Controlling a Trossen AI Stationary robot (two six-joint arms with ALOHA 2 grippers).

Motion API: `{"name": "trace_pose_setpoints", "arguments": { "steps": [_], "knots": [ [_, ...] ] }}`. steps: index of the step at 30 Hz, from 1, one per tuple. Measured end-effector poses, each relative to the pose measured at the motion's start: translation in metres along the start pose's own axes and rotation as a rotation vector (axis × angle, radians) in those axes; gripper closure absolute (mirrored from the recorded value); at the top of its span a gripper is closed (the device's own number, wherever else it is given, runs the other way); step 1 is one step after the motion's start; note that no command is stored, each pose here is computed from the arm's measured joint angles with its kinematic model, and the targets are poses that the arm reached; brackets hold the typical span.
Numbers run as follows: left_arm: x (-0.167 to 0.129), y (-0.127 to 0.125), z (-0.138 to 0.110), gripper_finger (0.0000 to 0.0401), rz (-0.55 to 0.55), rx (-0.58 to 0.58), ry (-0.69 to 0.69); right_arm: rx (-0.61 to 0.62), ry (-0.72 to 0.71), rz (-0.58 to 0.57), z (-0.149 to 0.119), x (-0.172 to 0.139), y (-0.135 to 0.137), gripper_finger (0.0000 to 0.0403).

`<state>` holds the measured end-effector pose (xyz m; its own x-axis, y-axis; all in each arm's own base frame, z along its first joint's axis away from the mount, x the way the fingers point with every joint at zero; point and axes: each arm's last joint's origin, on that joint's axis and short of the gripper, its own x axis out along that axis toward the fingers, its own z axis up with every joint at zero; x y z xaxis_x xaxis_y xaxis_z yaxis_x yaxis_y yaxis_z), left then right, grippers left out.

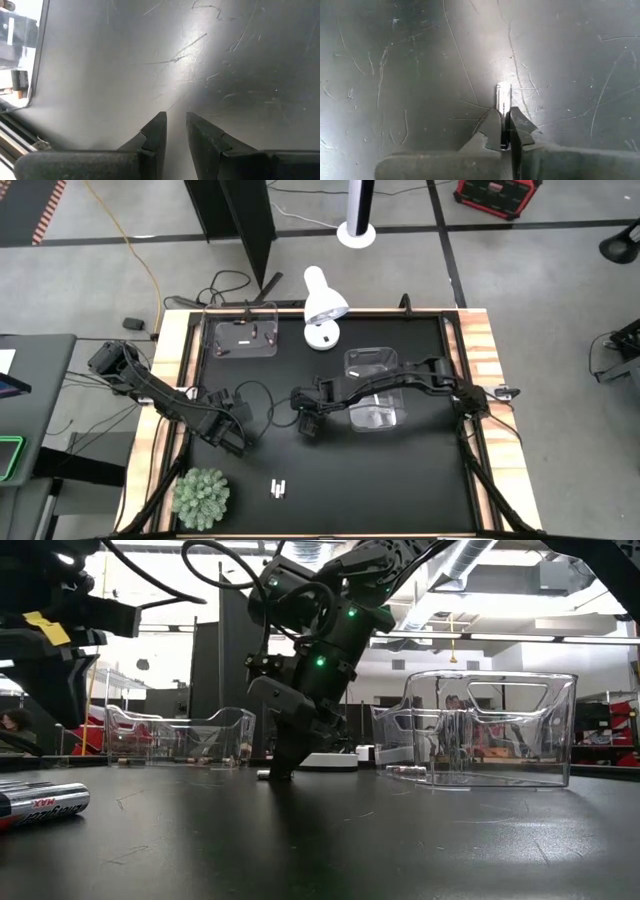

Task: Sort batteries
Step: Put the silver battery into the bottom transparent bin

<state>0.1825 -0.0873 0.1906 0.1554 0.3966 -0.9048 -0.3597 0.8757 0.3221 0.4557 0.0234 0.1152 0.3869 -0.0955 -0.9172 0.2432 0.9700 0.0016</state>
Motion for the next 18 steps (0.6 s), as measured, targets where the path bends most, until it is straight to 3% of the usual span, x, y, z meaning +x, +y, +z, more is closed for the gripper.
{"name": "trace_pose_setpoints", "arguments": {
  "steps": [18],
  "knots": [
    [0.000,-0.001,0.001,0.0331,-0.008,-0.005,-0.006,-0.076,0.035,0.014,0.018,-0.023,0.012,0.0392]
  ]
}}
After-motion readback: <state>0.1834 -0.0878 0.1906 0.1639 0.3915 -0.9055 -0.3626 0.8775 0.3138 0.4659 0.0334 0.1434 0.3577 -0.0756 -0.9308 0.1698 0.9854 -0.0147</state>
